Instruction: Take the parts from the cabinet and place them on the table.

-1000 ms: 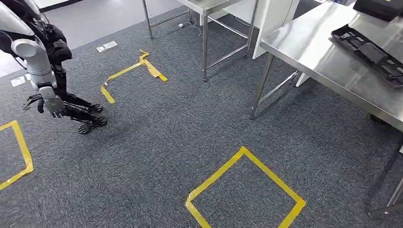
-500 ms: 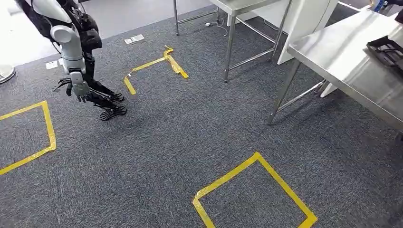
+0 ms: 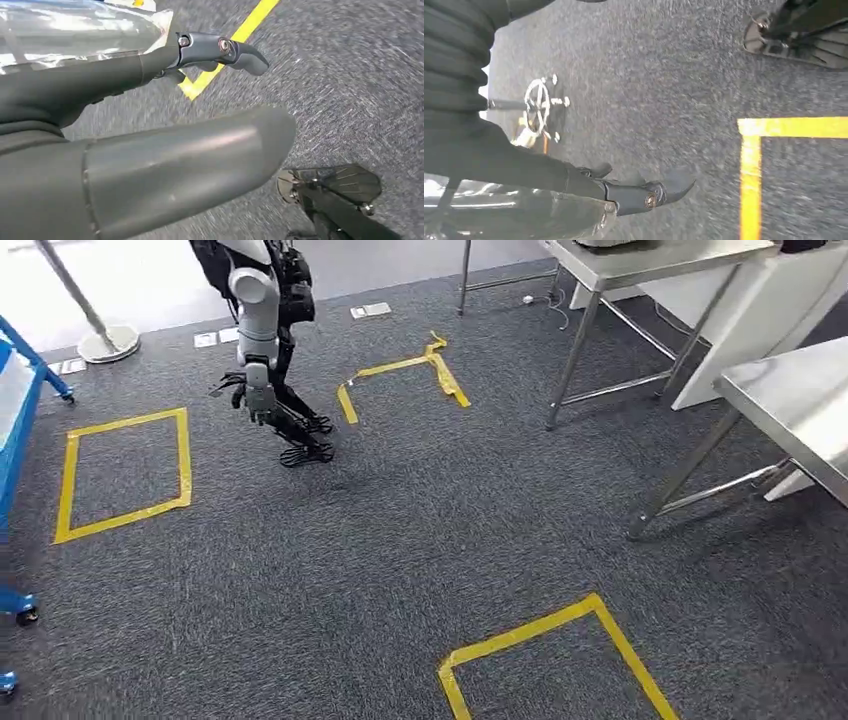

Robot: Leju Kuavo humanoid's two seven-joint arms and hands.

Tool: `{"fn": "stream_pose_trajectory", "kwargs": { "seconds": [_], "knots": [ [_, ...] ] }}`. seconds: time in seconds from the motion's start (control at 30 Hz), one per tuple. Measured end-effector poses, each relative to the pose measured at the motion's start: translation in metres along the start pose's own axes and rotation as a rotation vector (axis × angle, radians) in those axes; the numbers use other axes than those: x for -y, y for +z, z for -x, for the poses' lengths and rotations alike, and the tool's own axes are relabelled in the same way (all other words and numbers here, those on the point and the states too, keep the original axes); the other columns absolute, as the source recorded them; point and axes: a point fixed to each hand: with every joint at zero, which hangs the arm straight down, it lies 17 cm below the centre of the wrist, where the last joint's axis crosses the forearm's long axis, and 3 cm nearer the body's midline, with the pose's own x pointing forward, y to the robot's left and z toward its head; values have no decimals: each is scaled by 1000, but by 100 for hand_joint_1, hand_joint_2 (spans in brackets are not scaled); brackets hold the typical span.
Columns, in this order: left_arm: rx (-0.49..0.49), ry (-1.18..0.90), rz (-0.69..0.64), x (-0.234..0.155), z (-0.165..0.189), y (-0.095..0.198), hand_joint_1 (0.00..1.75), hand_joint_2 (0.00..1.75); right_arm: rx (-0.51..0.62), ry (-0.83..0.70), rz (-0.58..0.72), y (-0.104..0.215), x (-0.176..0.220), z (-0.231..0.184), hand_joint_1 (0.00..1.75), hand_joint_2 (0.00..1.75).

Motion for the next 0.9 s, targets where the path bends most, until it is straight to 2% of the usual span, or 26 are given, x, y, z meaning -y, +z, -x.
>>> {"fn": "stream_pose_trajectory", "kwargs": {
  "seconds": [0.5,0.9],
  "knots": [
    [-5,68,95,14,3,4,0,0,-7,-3,-21,0,-3,0,0,175],
    [1,91,111,13,1,4,0,0,2,-1,-16,0,-1,-8,0,175]
  ]
}}
